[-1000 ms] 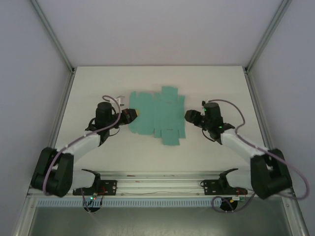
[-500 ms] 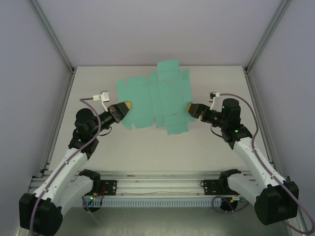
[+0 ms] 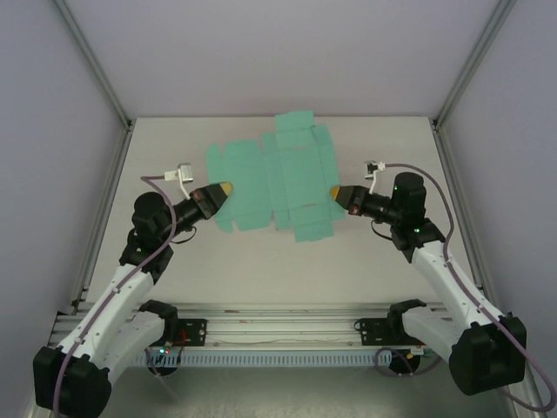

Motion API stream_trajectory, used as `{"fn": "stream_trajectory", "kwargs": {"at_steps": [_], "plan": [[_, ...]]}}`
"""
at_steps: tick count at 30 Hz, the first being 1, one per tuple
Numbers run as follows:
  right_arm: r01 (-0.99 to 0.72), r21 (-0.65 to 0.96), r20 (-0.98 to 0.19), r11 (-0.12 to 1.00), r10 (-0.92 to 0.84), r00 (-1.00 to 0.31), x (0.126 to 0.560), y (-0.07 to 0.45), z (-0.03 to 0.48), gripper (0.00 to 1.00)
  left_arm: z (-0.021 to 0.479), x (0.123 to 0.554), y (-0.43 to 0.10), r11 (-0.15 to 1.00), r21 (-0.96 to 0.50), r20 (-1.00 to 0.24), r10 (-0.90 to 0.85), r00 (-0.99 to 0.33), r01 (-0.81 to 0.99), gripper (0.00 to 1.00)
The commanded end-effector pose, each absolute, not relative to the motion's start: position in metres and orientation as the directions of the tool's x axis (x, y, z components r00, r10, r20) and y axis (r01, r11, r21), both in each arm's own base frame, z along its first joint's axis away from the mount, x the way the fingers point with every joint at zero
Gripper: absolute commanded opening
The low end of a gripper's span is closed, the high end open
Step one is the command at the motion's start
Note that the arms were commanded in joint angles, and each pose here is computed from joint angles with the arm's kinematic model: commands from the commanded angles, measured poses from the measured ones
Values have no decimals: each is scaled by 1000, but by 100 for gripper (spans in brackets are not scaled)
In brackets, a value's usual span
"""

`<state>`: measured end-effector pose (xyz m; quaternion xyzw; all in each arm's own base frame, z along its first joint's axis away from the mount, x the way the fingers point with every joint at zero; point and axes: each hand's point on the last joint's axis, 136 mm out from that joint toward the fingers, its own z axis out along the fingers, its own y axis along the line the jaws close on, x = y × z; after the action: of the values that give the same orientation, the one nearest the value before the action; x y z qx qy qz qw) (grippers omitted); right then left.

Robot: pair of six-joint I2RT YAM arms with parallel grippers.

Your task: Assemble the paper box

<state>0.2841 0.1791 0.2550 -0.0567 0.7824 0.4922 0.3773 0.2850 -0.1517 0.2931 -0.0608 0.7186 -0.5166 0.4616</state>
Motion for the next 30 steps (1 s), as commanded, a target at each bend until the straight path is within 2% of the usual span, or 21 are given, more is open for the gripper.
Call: {"fn": "stream_trajectory", "kwargs": {"at_steps": [1, 2, 4, 8, 12, 18, 23, 27, 30], "plan": [[-518, 644, -720, 563, 216, -660, 282, 176, 259, 0, 283, 287, -138, 578, -749, -648, -540, -537, 323, 87], [-513, 616, -730, 598, 188, -657, 283, 173, 252, 0, 271, 290, -127, 634, -731, -651, -541, -533, 251, 100], [-522, 551, -748, 651, 109, -654, 281, 169, 234, 0, 243, 293, -101, 741, -664, -670, -533, -516, 97, 100], [-525, 423, -743, 738, -49, -668, 280, 162, 192, 0, 202, 289, -68, 833, -542, -671, -510, -538, -114, 100], [-537, 275, -711, 798, -207, -672, 290, 158, 155, 2, 187, 288, -68, 842, -522, -654, -497, -570, -134, 100], [-563, -53, -683, 825, -441, -582, 321, 153, 127, 1, 178, 295, -84, 830, -552, -626, -477, -617, -82, 100], [-581, -269, -726, 768, -558, -402, 344, 166, 134, 1, 172, 301, -97, 817, -575, -596, -456, -661, -45, 100], [-659, -425, -743, 621, -655, -138, 334, 197, 138, 0, 170, 308, -106, 797, -603, -572, -461, -678, -33, 100], [-667, -528, -681, 526, -731, -36, 329, 210, 134, 0, 168, 313, -114, 781, -624, -552, -455, -699, -16, 100]]}}
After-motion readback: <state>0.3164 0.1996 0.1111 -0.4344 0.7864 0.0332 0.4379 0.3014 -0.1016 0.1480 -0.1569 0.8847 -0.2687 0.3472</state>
